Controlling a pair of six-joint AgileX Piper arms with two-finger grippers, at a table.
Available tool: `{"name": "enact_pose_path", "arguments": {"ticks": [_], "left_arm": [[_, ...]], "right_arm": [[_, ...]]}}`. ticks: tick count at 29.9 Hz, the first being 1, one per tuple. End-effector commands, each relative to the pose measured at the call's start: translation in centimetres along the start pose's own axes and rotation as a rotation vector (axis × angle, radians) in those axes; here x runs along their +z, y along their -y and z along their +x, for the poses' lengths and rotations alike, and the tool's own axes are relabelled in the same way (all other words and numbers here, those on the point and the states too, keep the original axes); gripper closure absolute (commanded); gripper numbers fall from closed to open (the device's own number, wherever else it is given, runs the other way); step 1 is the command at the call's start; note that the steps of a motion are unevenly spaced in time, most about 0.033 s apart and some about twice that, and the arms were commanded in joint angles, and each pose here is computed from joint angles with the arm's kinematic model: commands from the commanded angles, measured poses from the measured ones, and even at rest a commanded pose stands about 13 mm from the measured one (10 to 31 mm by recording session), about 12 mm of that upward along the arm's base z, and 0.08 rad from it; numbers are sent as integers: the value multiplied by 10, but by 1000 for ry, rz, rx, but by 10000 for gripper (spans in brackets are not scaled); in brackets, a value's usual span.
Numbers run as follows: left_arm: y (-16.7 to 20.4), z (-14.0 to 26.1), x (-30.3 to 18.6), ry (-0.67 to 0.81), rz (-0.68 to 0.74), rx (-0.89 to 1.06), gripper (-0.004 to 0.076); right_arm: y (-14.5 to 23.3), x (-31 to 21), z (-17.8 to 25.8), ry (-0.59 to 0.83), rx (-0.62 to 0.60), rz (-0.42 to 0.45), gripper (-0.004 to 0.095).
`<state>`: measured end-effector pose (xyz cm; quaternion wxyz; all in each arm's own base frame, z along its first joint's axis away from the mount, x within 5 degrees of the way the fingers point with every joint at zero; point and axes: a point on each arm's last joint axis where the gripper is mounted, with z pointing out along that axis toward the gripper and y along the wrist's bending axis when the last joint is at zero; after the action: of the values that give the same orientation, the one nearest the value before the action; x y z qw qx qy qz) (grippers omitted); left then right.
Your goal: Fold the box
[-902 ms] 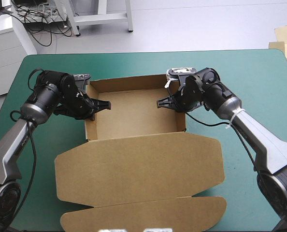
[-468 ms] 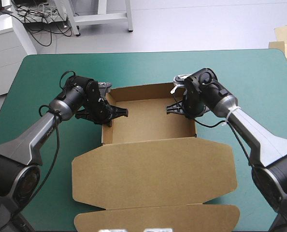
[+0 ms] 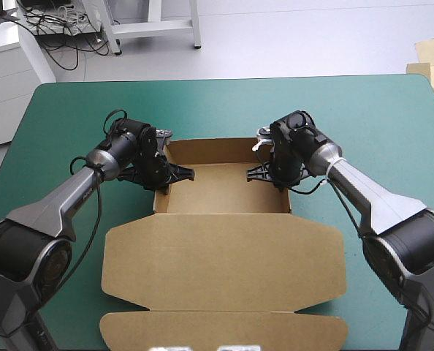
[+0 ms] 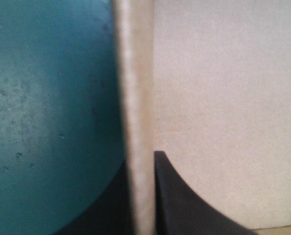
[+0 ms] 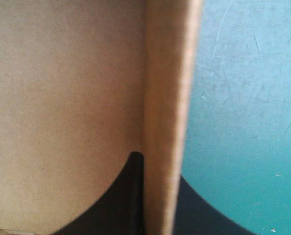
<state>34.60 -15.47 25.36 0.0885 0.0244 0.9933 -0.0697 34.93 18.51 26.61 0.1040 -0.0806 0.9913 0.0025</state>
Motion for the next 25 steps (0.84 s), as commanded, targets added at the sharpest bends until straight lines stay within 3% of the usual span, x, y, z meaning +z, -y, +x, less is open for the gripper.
{"name": "enact_pose_path", "arguments": {"ticks": [1,7,10,14,17,21,25], "left_arm": [[6,-10,-23,157,37,37,734],[7,-10,-21,151,34,101,716],[7,-10,-21,150,41,97,664],[8,-10,-21,150,50,94,541],[8,-10,-21,150,50,94,397],[8,-10,-22,155,52,95,206],[9,-13,-27,174,56,116,168]], "right_arm": [[5,-27,-1,66,-70,7,928],[11,-27,-2,77,-90,82,898],[13,-27,-1,70,-84,105,753],[13,-27,-1,72,-84,104,528],[13,-27,-2,79,-84,101,434],[12,-27,-2,85,-85,99,388],[12,-28,-3,93,-88,97,397]]}}
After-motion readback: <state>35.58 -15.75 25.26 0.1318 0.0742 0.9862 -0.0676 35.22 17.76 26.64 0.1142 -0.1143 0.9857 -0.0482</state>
